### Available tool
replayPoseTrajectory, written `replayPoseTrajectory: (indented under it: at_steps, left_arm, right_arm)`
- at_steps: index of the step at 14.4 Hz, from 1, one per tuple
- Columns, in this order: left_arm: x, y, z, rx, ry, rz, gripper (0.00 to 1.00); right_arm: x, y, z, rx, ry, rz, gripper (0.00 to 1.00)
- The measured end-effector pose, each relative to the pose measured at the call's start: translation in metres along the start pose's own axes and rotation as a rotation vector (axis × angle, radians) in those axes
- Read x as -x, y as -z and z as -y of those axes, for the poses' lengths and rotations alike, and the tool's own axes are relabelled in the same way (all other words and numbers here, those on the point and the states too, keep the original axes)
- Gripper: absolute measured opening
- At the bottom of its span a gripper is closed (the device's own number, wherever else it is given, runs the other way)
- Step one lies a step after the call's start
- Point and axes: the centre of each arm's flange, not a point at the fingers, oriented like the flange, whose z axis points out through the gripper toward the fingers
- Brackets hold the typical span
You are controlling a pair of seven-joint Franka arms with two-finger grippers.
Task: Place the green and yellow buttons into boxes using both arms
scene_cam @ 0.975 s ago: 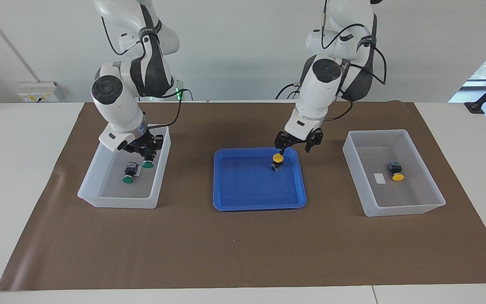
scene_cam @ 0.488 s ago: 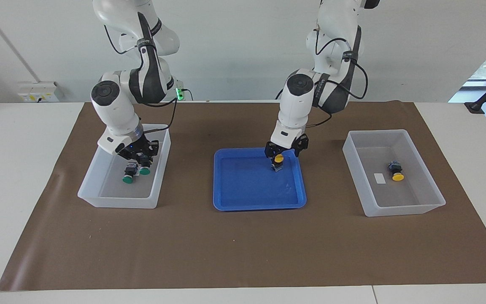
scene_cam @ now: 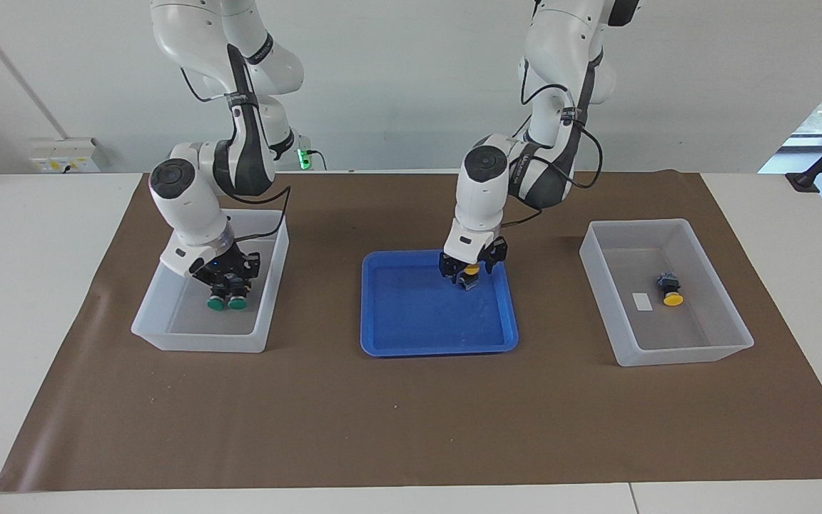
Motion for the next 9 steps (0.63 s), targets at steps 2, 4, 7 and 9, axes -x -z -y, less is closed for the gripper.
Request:
replayPoseTrajectory:
  at_steps: [2, 4, 7, 9]
  left_arm:
    - [-0.0001, 0.0, 0.0001, 0.0, 0.0, 0.0, 0.52]
    - [-0.0005, 0.0002, 0.0003, 0.0, 0.0, -0.001, 0.44]
    - [-0.0012, 0.0001, 0.0009, -0.001, 0.002, -0.002, 0.31]
    - [-0.002, 0.0001, 0.0017, -0.001, 0.003, -0.002, 0.31]
  right_arm:
    - [0.0, -0.0018, -0.0025, 0.0, -0.004, 0.0, 0.41]
    - [0.0, -0.0018, -0.0024, 0.0, -0.004, 0.0, 0.41]
    - [-0.0003, -0.0013, -0.0025, 0.0, -0.004, 0.0, 0.67]
    - [-0.0025, 0.0048, -0.0026, -0.002, -0.004, 0.013, 0.9]
